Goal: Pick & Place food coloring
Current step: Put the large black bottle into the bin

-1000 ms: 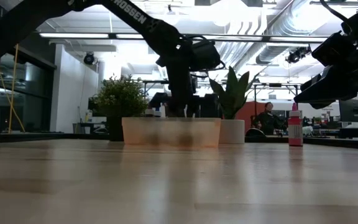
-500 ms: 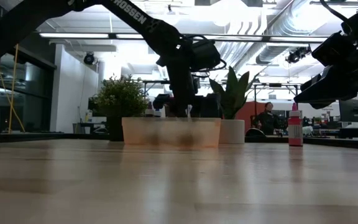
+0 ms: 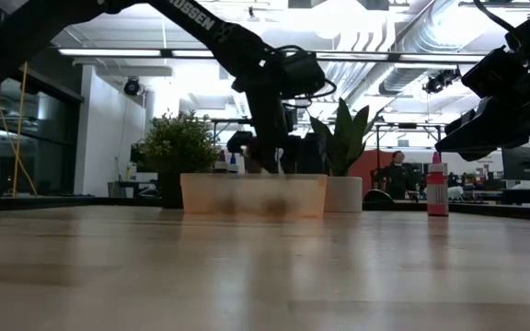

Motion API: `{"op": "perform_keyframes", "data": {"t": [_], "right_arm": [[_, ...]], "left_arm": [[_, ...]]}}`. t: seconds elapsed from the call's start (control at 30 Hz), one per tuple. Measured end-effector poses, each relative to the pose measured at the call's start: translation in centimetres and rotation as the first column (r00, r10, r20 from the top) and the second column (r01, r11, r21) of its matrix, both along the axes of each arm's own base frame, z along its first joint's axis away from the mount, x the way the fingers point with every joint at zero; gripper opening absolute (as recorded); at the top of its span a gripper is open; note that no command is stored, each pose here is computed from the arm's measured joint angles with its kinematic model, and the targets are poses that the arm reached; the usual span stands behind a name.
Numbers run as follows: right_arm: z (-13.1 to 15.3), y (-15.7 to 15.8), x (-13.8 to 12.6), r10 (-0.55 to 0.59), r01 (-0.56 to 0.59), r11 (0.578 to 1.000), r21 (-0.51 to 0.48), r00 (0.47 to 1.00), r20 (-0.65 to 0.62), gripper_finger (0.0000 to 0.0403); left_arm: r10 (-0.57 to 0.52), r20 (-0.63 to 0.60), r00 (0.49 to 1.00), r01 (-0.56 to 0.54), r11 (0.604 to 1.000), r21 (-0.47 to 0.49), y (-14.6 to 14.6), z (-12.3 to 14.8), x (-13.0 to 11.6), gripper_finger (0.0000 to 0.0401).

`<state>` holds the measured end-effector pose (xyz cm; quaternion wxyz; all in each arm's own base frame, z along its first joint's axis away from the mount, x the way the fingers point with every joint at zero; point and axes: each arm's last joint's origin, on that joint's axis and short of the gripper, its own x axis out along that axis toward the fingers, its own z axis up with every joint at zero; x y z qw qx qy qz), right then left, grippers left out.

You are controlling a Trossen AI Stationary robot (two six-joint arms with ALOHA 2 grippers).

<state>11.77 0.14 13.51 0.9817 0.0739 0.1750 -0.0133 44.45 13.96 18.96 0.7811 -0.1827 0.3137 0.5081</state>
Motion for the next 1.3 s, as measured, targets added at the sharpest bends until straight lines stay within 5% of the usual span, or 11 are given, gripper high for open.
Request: {"op": "perform_keyframes", "data": {"t": [0.2,0.4,0.77,0.83,0.9,1.1,1.17,1.3], "right_arm": [[0.0,0.0,0.0,0.0,0.0,1.0,0.0,1.0,-0.001,0.0],[0.0,0.0,0.0,-0.001,0.001,1.0,0.0,1.0,-0.004,0.0],[0.0,0.0,0.0,0.0,0.0,1.0,0.0,1.0,-0.001,0.0],[0.0,0.0,0.0,0.0,0.0,1.0,0.0,1.0,-0.001,0.0],[0.0,0.0,0.0,0.0,0.0,1.0,0.0,1.0,-0.001,0.0],[0.0,0.0,0.0,0.0,0.0,1.0,0.0,1.0,-0.001,0.0],[0.0,0.0,0.0,0.0,0.0,1.0,0.0,1.0,-0.001,0.0],[0.0,0.0,0.0,0.0,0.0,1.0,0.0,1.0,-0.001,0.0]], "left_arm": [[-0.09,0.011,0.996,0.09,0.996,0.023,-0.4,1.4,0.2,0.0107],[-0.222,0.041,0.974,0.216,0.969,0.118,-1.7,5.8,-0.1,0.0107],[-0.465,0.042,0.884,0.439,0.859,0.263,-6.0,13.9,-2.6,0.0107],[-0.565,0.047,0.824,0.537,0.804,0.257,-7.1,14.7,-2.8,0.0107],[-0.697,0.036,0.716,0.666,0.699,0.26,-8.5,15.4,-2.9,0.0107],[-0.977,0.03,0.212,0.952,0.213,0.22,-13.0,14.5,-3.6,0.0107],[-0.991,0.056,0.122,0.966,0.132,0.221,-14.2,13.6,-3.9,0.0107],[-0.995,0.084,0.054,0.963,0.074,0.26,-16.4,11.6,-4.5,0.0107]]}}
